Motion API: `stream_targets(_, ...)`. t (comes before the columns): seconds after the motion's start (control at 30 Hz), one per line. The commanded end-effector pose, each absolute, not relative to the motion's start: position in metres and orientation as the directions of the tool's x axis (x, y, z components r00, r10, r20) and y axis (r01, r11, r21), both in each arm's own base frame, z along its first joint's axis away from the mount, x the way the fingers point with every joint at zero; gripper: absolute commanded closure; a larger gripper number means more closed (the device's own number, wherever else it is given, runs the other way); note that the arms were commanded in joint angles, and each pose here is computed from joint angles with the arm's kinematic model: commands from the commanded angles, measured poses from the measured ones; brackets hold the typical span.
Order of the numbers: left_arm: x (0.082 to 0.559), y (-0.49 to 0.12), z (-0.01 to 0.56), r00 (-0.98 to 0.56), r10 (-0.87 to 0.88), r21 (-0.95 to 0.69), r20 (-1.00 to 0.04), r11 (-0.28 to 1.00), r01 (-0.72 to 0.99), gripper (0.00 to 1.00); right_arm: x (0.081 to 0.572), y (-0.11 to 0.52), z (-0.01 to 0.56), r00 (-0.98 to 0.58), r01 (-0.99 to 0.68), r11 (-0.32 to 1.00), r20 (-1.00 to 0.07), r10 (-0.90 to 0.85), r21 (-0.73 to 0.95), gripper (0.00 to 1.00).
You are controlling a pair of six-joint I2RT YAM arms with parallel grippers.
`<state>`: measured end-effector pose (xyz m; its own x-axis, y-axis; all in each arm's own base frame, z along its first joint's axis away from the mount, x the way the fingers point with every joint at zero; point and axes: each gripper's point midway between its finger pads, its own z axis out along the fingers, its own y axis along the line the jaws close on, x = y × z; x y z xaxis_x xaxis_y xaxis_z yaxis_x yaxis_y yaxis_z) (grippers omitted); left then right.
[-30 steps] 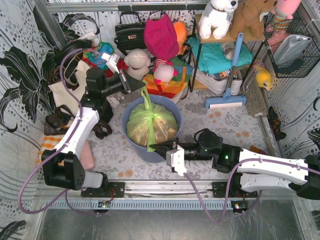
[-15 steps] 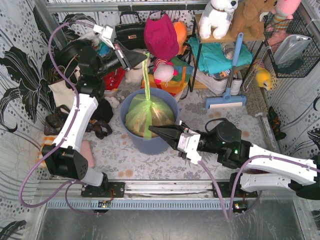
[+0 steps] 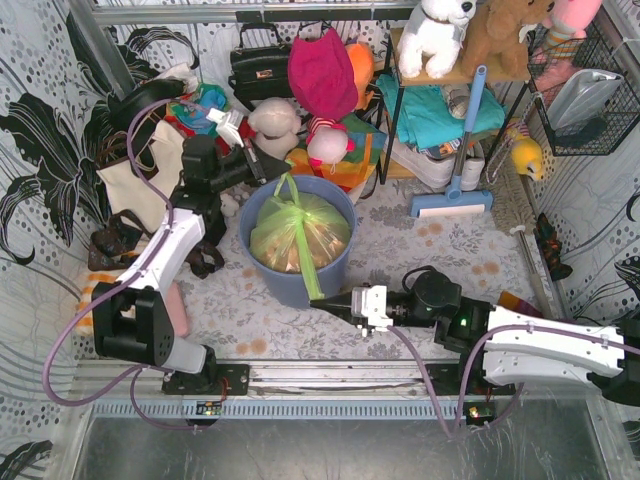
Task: Tie the trash bag
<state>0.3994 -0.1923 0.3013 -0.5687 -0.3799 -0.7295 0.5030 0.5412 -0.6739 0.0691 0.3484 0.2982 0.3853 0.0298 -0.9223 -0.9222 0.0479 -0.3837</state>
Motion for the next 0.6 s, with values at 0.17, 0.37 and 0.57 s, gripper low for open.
stream_targets(0.17,0.383,-0.193,0.374,-0.405,-0.381,-0.554,-0.831,0.511,0.657,1.00,0.062,0.337,0.334,0.497,-0.867,0.065,-0.858,0.128,-0.493,0.27)
stream_targets(0.37,0.376,-0.195,0.377,-0.415,-0.385,-0.564,-0.824,0.487,0.667,1.00,0.078,0.347,0.324,0.617,-0.786,0.072,-0.786,0.034,-0.614,0.11)
stream_targets(0.57,0.371,-0.196,0.379,-0.418,-0.389,-0.567,-0.821,0.473,0.674,1.00,0.096,0.357,0.321,0.683,-0.723,0.137,-0.730,-0.006,-0.677,0.21)
